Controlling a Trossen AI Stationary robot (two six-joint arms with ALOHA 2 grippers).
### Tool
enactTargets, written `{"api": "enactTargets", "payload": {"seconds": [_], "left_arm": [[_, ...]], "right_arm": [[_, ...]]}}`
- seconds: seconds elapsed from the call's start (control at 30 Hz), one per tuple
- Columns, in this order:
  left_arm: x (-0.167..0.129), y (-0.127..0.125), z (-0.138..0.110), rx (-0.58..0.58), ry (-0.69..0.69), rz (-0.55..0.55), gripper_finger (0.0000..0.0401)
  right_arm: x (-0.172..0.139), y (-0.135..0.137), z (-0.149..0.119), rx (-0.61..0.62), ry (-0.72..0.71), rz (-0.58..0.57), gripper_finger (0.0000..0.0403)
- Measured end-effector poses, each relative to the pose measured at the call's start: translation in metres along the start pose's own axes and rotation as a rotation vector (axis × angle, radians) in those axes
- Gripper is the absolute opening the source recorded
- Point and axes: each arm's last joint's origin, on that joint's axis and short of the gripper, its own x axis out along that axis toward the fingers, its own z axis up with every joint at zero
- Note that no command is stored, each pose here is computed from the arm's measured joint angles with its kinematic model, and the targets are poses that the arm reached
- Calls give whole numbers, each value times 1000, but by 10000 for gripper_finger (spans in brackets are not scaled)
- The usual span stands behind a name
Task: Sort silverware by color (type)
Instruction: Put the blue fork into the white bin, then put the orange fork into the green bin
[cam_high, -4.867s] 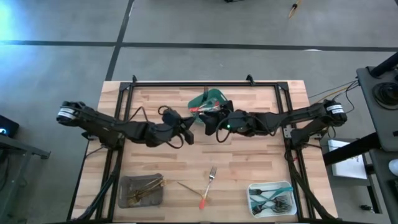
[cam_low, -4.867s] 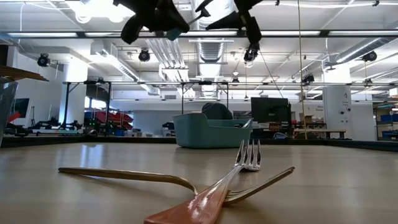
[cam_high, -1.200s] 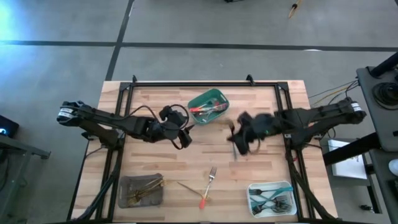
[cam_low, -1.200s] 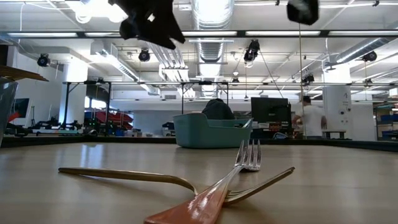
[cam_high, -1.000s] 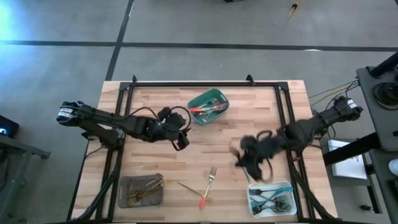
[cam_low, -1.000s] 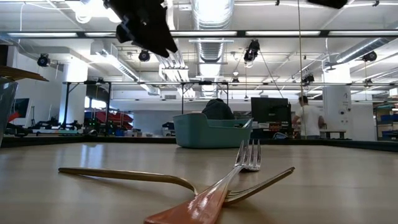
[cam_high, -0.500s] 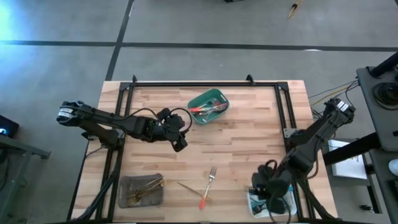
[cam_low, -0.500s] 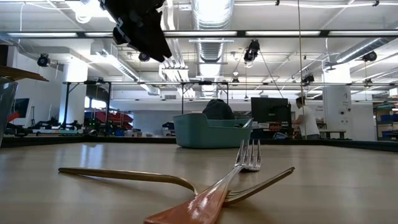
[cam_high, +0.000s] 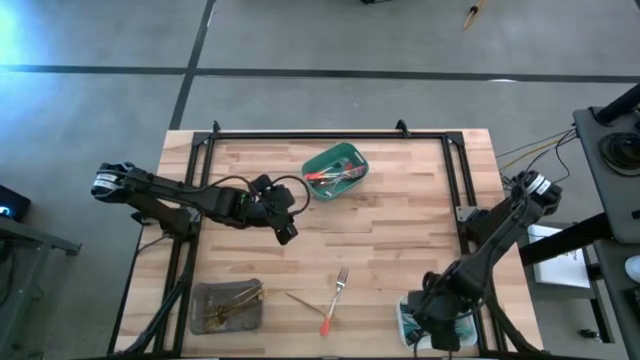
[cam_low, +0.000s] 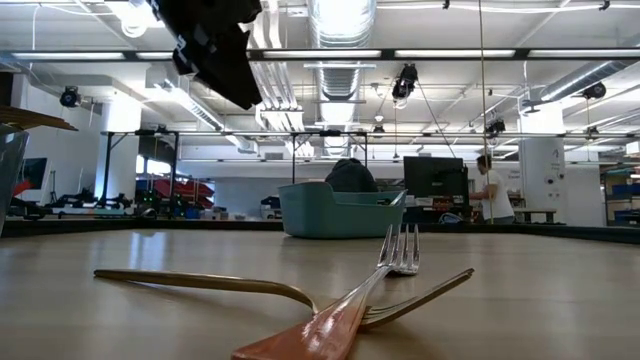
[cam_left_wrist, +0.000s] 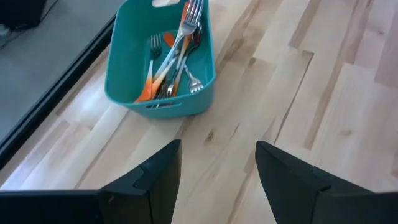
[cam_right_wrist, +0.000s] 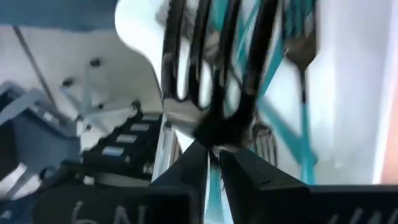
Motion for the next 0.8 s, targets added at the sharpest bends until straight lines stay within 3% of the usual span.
{"api": "enactTargets", "payload": {"seconds": [0.2, 0.37, 0.6, 0.7, 0.8], "left_arm": [[0, -1, -4, -44, 56, -49, 190], [-4, -10, -10, -27, 196, -289, 190], [-19, -28, -24, 151, 399, -712, 190], [-29, -36, -35, 233, 473, -808, 190], [-39, -42, -47, 327, 529, -834, 190]], "right_arm": [[7, 1, 0, 12, 109, 39, 68], [4, 1, -1, 127, 113, 45, 91], [2, 2, 0, 227, 94, 43, 88], [4, 1, 3, 240, -4, -2, 80], [5, 1, 11, 290, -128, -10, 77]]}}
